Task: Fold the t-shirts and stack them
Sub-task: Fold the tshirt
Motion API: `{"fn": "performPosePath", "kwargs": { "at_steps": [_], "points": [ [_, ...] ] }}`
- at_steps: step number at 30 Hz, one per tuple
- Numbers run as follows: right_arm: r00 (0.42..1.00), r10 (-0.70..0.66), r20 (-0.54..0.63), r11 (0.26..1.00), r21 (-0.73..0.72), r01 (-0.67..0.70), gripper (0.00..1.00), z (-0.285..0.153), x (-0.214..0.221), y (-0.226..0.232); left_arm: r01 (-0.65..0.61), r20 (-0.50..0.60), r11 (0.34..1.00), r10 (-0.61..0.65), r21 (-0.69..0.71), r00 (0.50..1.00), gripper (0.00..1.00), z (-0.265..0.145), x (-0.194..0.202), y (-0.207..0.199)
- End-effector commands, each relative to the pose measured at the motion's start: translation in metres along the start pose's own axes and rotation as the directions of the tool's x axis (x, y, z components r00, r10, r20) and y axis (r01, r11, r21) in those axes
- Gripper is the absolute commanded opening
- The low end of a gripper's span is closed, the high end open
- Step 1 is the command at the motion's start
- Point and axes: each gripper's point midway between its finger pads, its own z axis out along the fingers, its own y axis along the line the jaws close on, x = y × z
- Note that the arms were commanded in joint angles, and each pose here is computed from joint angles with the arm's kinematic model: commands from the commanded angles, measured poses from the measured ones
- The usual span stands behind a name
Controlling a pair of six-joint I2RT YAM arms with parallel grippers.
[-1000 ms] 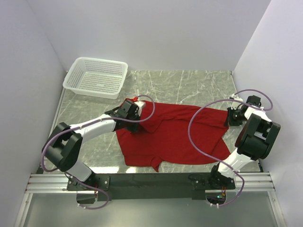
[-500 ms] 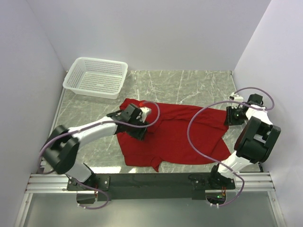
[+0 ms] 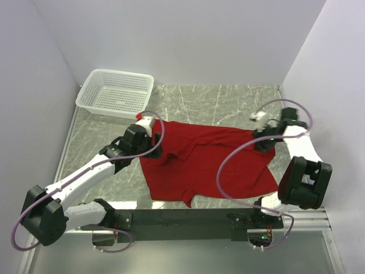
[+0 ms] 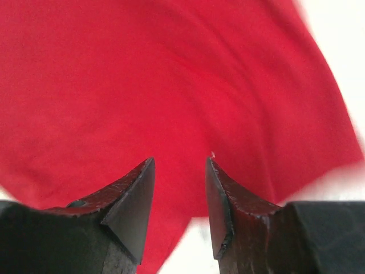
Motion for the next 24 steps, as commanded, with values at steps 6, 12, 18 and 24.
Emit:
{"fn": "performPosePath", "kwargs": {
  "at_steps": [6,12,18,24],
  "points": [
    [0.686,-0.671,0.281,0.654,-0.213,0.726,0.47,0.048,-0.094,0.164,0.349,0.082,0.937,-0.347,-0.002,0.934,0.77,-0.004,-0.008,0.030],
    [0.539,-0.802,0.257,0.507,-0.184,0.842,0.44,0.097,-0.129,0.209,0.439,0.065,0.899,-0.438,0.000,0.897,0.75,-0.006,0.006,0.030],
    [0.476,-0.837,0.272,0.442,-0.177,0.879,0.41,0.129,-0.144,0.246,0.489,0.123,0.872,-0.482,-0.024,0.867,0.75,-0.023,0.009,0.040],
    [0.435,-0.856,0.280,0.402,-0.170,0.900,0.40,0.147,-0.149,0.273,0.516,0.132,0.856,-0.507,-0.037,0.852,0.75,-0.032,0.018,0.045]
  ]
}}
